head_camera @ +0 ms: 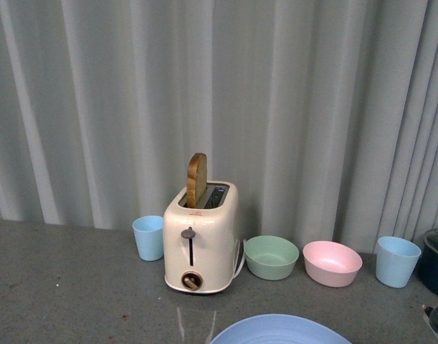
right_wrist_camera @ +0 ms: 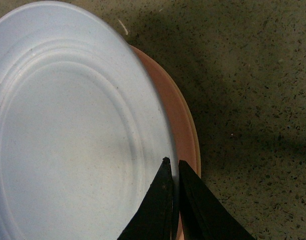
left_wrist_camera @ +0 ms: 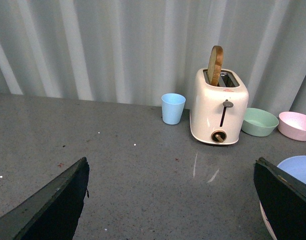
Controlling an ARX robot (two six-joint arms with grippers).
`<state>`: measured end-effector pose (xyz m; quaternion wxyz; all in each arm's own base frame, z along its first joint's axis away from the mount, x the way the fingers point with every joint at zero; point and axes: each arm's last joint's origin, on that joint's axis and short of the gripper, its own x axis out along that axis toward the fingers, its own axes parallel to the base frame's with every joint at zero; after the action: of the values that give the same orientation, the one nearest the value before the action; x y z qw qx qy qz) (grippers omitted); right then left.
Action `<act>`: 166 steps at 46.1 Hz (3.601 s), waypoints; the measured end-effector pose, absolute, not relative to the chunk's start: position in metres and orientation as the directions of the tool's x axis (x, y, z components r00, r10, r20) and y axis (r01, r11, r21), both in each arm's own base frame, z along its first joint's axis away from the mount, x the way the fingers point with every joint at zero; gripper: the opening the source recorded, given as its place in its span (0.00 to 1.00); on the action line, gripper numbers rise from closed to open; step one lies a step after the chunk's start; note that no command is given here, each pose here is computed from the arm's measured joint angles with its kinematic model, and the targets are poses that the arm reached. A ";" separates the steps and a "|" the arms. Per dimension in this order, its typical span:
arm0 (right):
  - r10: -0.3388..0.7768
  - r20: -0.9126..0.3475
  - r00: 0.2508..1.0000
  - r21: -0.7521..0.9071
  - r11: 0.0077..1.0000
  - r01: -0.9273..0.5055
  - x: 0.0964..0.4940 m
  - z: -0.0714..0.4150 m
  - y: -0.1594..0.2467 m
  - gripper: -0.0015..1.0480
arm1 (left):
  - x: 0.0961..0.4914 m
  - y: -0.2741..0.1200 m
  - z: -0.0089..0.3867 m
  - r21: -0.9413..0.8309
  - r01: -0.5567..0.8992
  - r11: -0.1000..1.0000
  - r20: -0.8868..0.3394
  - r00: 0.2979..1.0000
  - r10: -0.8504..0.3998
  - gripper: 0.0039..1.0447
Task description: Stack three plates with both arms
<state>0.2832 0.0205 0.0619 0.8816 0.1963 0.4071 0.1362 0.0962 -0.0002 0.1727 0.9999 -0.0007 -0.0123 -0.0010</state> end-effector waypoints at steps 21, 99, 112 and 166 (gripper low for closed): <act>0.393 -0.696 0.601 0.453 0.890 -0.057 0.285 0.054 0.020 0.03 | 0.096 0.000 0.173 -0.001 0.002 1.000 0.025 1.000 -0.002 0.94; 0.006 -0.013 1.000 0.002 1.000 -0.006 0.123 0.214 0.013 0.22 | 0.096 0.000 0.173 -0.001 0.002 1.000 0.025 1.000 -0.002 0.94; -0.003 -0.001 1.000 0.000 1.000 0.003 0.116 0.197 0.000 0.03 | 0.096 0.000 0.173 -0.001 0.002 1.000 0.025 1.000 -0.002 0.94; 0.003 0.000 1.000 -0.001 1.000 -0.003 0.098 0.165 0.000 0.28 | 0.096 0.000 0.173 -0.001 0.002 1.000 0.025 1.000 -0.002 0.94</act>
<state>0.0976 0.0002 0.1651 1.0000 -0.0005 0.0001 0.0013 0.0961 -0.0002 0.1727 0.9999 -0.0007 -0.0125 -0.0010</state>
